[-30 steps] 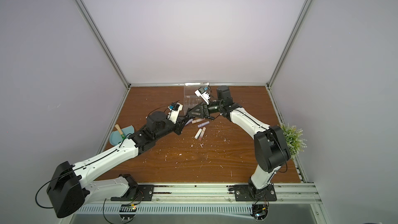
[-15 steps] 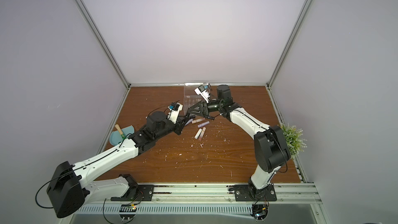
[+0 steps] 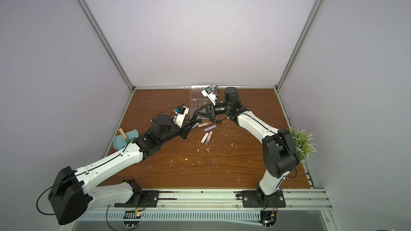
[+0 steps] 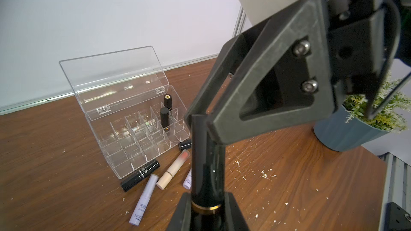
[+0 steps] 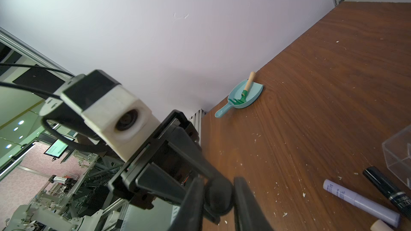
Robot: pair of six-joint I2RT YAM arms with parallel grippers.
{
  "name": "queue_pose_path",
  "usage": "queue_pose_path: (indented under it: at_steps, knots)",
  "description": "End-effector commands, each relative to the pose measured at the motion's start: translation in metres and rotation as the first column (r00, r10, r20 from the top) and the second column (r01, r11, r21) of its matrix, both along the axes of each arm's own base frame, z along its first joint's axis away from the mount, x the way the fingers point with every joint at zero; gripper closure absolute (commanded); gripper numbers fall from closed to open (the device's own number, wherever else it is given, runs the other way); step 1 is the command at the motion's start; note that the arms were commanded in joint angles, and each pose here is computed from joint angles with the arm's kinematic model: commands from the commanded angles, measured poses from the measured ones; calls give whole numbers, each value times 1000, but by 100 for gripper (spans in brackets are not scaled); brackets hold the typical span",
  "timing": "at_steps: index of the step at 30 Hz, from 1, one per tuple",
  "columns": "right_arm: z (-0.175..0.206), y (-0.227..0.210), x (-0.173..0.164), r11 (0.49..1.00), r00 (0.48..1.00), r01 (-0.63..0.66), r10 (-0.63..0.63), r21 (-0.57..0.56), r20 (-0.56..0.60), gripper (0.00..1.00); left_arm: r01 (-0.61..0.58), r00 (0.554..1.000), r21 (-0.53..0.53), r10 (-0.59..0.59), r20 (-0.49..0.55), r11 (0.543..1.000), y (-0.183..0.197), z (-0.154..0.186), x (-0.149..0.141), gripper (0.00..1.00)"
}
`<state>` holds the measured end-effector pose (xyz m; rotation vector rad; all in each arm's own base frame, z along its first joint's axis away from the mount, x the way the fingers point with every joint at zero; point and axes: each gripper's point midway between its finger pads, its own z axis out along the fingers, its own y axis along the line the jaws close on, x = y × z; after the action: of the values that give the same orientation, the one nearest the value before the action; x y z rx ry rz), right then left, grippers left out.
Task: Arrange the lipsticks in the organizer
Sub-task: Pick up the lipstick at the center of the board, then place the lipstick in the storage box.
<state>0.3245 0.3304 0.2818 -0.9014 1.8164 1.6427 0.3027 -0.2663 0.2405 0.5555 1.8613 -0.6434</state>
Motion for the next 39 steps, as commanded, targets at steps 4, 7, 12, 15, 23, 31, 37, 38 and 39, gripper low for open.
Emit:
queue_pose_path:
  at_steps: [4,7,12,15,23,31,37,38,39]
  knots:
    - [19,5,-6,999,997,-42,40,33,61,82,-14,999,-7,14,31,1000,4,12,3,73]
    - [18,5,-3,999,998,-26,25,25,64,83,-20,999,-8,20,33,1000,6,11,3,50]
    - [14,5,8,1000,997,29,-29,-2,68,84,-37,999,-8,37,38,999,10,9,3,34]
    - [9,4,18,996,994,82,-80,-27,74,84,-56,997,-10,56,51,998,15,10,3,32]
    - [-19,-19,86,882,900,427,-394,-197,186,81,-118,991,29,116,74,993,31,-1,2,30]
    - [-36,-48,141,690,730,676,-580,-257,363,85,-194,975,-4,193,115,981,51,-8,-1,31]
    - [-30,-62,166,587,612,779,-633,-222,473,85,-220,966,-33,222,135,975,61,-6,-2,31]
    - [-30,-63,169,575,599,789,-636,-219,487,85,-221,965,-34,224,137,975,62,-6,-2,31]
    - [-30,-64,172,565,587,797,-638,-214,498,85,-223,964,-35,226,138,974,63,-6,-2,31]
